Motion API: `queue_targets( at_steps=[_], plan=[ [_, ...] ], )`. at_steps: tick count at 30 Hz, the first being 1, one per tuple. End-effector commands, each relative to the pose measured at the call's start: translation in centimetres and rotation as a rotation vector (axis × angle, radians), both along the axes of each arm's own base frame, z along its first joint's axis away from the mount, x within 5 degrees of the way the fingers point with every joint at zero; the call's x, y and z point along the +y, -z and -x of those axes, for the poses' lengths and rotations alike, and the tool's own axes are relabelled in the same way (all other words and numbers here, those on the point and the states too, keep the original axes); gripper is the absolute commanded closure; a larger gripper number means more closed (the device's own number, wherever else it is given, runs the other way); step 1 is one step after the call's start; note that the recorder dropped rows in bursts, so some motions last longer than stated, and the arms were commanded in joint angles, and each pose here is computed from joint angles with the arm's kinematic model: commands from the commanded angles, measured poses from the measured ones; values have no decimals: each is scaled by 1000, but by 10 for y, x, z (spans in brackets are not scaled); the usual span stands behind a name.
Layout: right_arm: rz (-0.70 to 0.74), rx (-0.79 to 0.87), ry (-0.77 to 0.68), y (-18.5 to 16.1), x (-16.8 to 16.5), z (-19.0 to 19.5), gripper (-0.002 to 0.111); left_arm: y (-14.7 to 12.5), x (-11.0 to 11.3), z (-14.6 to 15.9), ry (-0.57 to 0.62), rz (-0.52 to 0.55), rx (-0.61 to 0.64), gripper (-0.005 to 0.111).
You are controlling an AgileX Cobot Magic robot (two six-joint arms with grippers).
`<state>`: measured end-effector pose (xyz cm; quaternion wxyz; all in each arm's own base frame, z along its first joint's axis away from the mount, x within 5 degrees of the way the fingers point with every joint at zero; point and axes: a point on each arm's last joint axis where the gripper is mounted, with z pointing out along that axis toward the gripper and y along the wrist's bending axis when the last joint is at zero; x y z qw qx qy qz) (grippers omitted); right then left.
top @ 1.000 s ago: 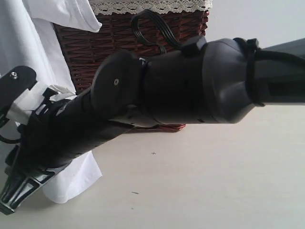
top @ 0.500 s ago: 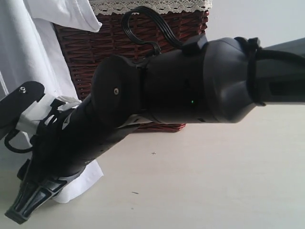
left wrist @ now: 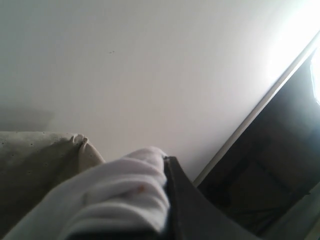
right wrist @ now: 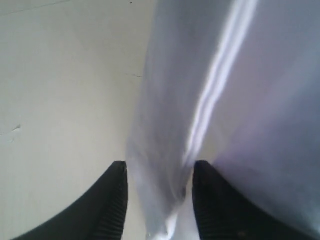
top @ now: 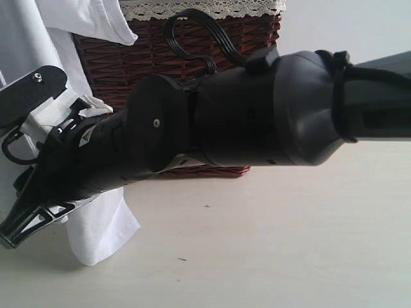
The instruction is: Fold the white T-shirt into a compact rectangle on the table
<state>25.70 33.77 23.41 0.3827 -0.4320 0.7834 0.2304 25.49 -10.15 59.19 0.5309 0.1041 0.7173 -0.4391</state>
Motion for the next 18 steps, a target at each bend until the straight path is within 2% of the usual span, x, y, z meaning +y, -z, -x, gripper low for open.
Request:
queue_targets(
  at_steps=[1,5,10,13,18],
  plan=[
    [33,44,-7,16,4,-1,87,-4,-2,2,16,34,-18,107],
    [47,55,-7,24,5,-2,108,-4,-2,2,16,34,-18,107],
    [78,13,-71,0,-4,6,108,-4,-1,3,5,12,-37,107],
    [144,-13,-86,-28,-20,16,108,-3,4,5,-59,-69,-55,107],
    [284,-103,25,-81,-65,30,108,3,17,12,-169,-255,-46,107]
  ],
)
